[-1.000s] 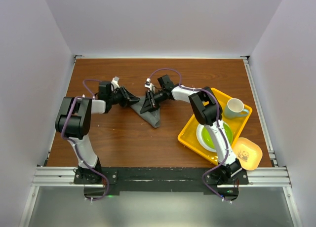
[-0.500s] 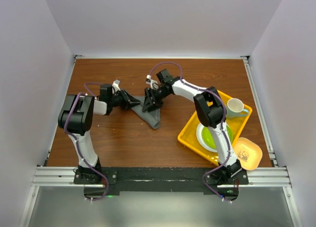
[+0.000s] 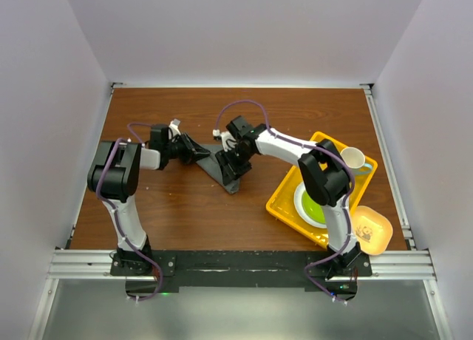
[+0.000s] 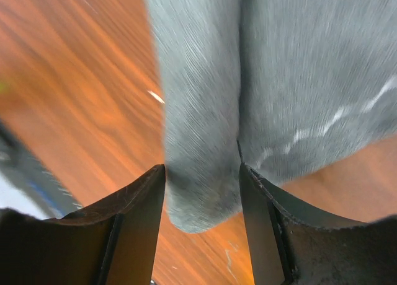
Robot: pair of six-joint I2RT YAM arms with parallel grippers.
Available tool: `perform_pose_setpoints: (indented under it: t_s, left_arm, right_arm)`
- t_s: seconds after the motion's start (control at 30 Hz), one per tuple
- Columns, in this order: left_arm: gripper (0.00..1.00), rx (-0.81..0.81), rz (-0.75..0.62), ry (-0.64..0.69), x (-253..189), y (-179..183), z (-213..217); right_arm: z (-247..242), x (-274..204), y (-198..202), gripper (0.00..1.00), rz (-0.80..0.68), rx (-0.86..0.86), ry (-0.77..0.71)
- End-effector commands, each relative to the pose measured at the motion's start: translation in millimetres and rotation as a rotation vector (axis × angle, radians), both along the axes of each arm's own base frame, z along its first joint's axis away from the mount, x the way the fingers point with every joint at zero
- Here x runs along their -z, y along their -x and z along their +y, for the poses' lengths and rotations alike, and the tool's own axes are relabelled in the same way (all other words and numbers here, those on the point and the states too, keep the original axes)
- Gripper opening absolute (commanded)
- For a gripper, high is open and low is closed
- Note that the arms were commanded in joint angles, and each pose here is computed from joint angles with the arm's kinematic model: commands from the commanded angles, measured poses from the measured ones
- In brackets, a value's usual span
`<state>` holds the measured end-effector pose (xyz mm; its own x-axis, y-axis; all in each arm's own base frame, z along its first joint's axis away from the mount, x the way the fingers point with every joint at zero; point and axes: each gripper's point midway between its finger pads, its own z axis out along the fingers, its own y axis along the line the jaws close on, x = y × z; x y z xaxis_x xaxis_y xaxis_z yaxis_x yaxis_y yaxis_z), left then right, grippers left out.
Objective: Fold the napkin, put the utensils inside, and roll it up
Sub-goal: Roll the napkin with the utensil
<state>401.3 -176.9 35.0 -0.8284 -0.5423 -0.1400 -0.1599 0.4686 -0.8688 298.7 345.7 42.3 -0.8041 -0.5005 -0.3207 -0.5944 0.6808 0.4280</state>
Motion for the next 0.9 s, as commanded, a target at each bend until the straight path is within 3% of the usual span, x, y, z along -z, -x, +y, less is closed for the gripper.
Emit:
perform_pose_setpoints:
  t_s: [0.0, 0.13, 0.23, 0.33, 0.57, 0.87]
  left_arm:
    - [0.22, -0.014, 0.078, -0.073, 26.9, 4.6, 8.1]
    - [0.22, -0.009, 0.099, -0.076, 26.6, 5.1, 8.6]
    - [0.22, -0.006, 0.101, -0.076, 24.7, 4.1, 7.7]
    - [0.22, -0.006, 0.106, -0.072, 23.2, 3.8, 7.2]
    - [0.22, -0.011, 0.124, -0.059, 20.5, 5.7, 6.3]
    - [0.23, -0.013, 0.127, -0.036, 13.1, 7.2, 4.3]
  right_arm:
    - [-45.5, 11.9, -8.3, 0.54, -0.132, 0.011, 0.190]
    - [-43.7, -12.7, -15.4, 0.52, -0.264, 0.000, 0.194]
    - [-19.4, -44.7, -22.0, 0.54, -0.386, -0.023, 0.116]
    - [11.3, -56.3, -28.2, 0.69, -0.486, -0.082, 0.031]
    - [58.0, -52.5, -48.7, 0.77, -0.646, -0.192, 0.101]
    - [67.3, -16.0, -57.9, 0.78, -0.706, -0.216, 0.250]
